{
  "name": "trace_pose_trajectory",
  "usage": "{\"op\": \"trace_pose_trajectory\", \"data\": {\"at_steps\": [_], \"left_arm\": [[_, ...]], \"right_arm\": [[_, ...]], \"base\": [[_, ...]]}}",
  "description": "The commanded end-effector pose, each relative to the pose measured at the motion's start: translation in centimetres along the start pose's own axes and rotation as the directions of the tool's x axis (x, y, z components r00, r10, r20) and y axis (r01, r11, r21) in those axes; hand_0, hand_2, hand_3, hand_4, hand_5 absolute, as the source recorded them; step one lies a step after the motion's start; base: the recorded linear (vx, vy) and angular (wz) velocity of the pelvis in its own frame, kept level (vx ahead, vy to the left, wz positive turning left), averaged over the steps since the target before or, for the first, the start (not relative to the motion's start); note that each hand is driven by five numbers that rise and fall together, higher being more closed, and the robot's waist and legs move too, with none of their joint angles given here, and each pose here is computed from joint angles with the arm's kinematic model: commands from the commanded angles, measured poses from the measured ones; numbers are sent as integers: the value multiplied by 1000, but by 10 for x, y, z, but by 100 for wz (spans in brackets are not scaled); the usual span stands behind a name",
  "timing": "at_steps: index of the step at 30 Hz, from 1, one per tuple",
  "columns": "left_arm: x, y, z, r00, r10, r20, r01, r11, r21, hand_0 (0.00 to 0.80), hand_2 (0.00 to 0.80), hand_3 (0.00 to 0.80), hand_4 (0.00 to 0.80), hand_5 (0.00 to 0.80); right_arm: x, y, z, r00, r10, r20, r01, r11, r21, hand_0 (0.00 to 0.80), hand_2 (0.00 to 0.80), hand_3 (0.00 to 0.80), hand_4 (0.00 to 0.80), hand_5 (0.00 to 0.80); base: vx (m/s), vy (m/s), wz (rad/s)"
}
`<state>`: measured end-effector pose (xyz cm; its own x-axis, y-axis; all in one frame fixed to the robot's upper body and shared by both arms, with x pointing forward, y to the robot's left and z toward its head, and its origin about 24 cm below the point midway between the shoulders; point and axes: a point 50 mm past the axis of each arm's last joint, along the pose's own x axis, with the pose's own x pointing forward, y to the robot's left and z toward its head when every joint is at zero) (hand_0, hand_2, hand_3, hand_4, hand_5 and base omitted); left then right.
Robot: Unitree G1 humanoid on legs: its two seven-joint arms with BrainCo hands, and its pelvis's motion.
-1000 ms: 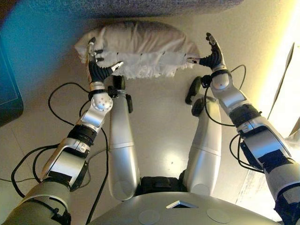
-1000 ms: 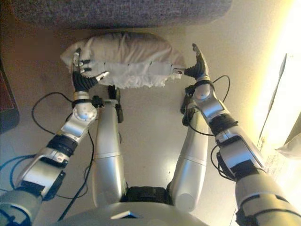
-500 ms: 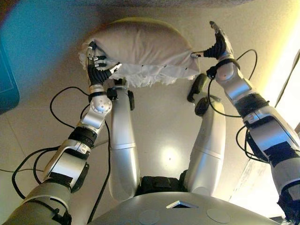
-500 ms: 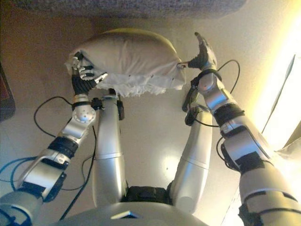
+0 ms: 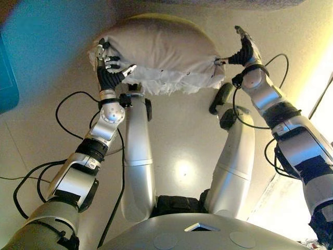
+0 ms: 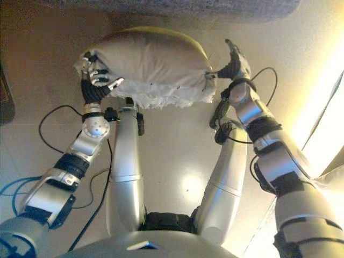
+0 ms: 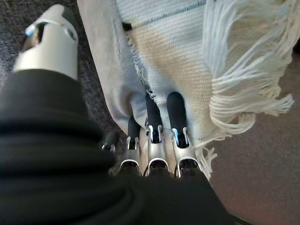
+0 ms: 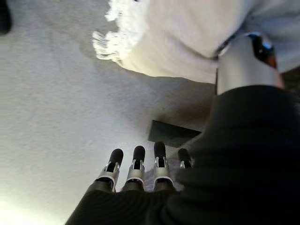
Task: Pick up the cushion and take it to the sofa
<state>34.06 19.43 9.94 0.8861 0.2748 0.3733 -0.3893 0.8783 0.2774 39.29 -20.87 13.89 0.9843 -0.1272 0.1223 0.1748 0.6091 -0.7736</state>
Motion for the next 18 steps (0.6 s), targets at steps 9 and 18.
{"op": "trace_pose_trajectory", "data": {"at_steps": [9,18], "left_arm": [[4,21,0,997,73,34,-73,997,14,0,0,0,0,0],[9,19,-1,994,99,41,-100,995,20,0,0,0,0,0]], "right_arm": [[-24,-41,-79,976,-117,-185,89,984,-154,0,0,0,0,0],[-29,-32,-89,971,-95,-218,72,991,-108,0,0,0,0,0]], "base": [[-1,0,-6],[-19,-11,-8]]}}
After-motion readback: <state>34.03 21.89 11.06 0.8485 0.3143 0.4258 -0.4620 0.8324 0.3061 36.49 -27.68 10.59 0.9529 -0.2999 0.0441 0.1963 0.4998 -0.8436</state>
